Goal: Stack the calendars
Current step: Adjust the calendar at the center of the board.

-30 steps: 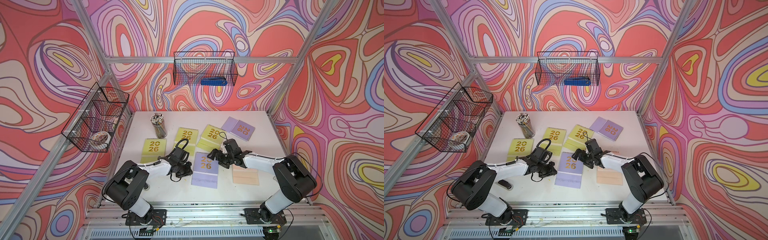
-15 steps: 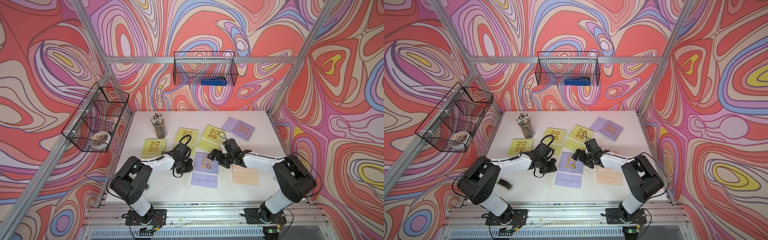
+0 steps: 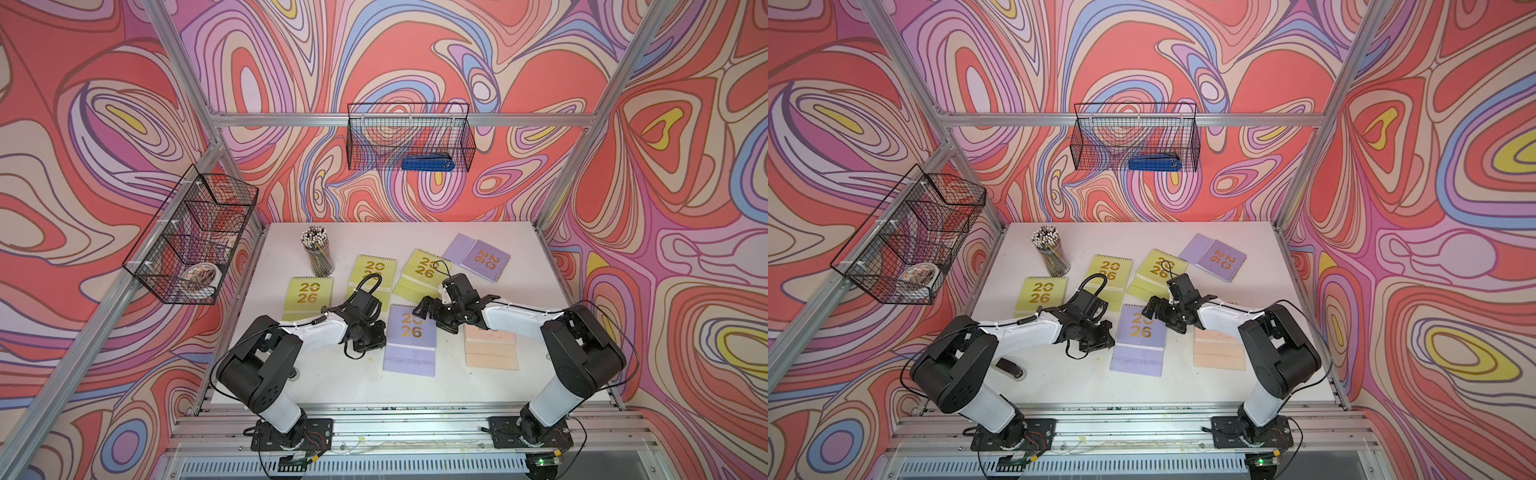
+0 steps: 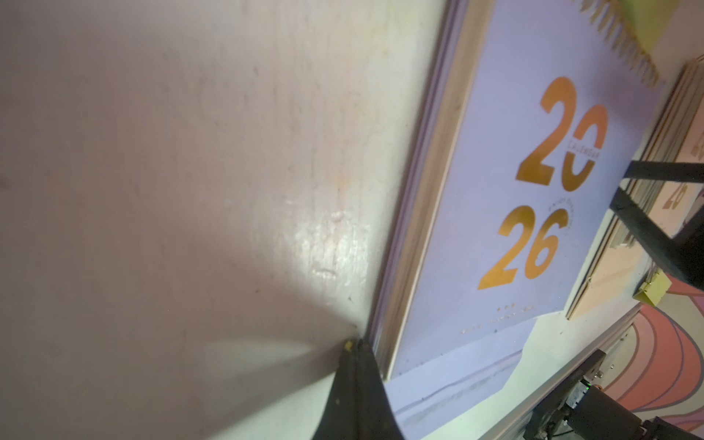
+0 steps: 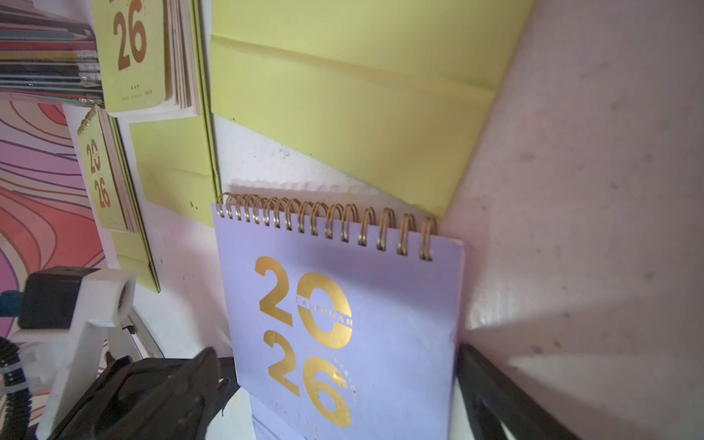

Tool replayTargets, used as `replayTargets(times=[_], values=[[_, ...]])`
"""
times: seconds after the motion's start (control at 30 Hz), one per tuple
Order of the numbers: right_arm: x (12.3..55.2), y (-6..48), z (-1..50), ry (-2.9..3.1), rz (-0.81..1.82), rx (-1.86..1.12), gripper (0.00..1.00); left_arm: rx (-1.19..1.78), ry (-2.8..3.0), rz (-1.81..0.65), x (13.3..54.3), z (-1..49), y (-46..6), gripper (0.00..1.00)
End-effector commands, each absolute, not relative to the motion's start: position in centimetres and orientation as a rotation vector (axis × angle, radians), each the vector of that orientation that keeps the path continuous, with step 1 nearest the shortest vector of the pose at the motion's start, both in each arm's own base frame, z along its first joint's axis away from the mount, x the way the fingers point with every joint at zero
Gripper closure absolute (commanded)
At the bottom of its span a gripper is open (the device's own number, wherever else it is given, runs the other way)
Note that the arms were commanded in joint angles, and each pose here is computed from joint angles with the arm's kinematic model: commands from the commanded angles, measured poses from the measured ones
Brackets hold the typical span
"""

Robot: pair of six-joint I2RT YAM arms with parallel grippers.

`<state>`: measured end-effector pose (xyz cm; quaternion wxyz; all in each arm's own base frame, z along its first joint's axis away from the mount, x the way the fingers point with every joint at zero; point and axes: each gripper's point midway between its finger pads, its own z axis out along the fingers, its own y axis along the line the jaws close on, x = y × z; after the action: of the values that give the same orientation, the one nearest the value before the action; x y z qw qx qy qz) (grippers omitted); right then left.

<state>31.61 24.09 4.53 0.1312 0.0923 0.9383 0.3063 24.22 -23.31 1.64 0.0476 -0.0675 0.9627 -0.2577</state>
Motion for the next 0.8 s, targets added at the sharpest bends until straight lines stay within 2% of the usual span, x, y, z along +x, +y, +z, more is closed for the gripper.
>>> replayTargets(times=[0.0, 0.53, 0.77], values=[[30.0, 23.5, 1.9, 2.829, 0.828, 0.269, 0.02, -0.256, 3.001, -0.751, 22.4, 0.4, -22.6, 1.00], [30.1, 24.3, 1.8, 2.829, 0.886, 0.237, 0.02, -0.291, 2.991, -0.781, 21.6, 0.3, -22.7, 1.00], [31.0, 22.0, 5.1, 2.748, 0.729, 0.258, 0.01, -0.244, 2.960, -0.704, 22.5, 2.6, -22.2, 1.00]])
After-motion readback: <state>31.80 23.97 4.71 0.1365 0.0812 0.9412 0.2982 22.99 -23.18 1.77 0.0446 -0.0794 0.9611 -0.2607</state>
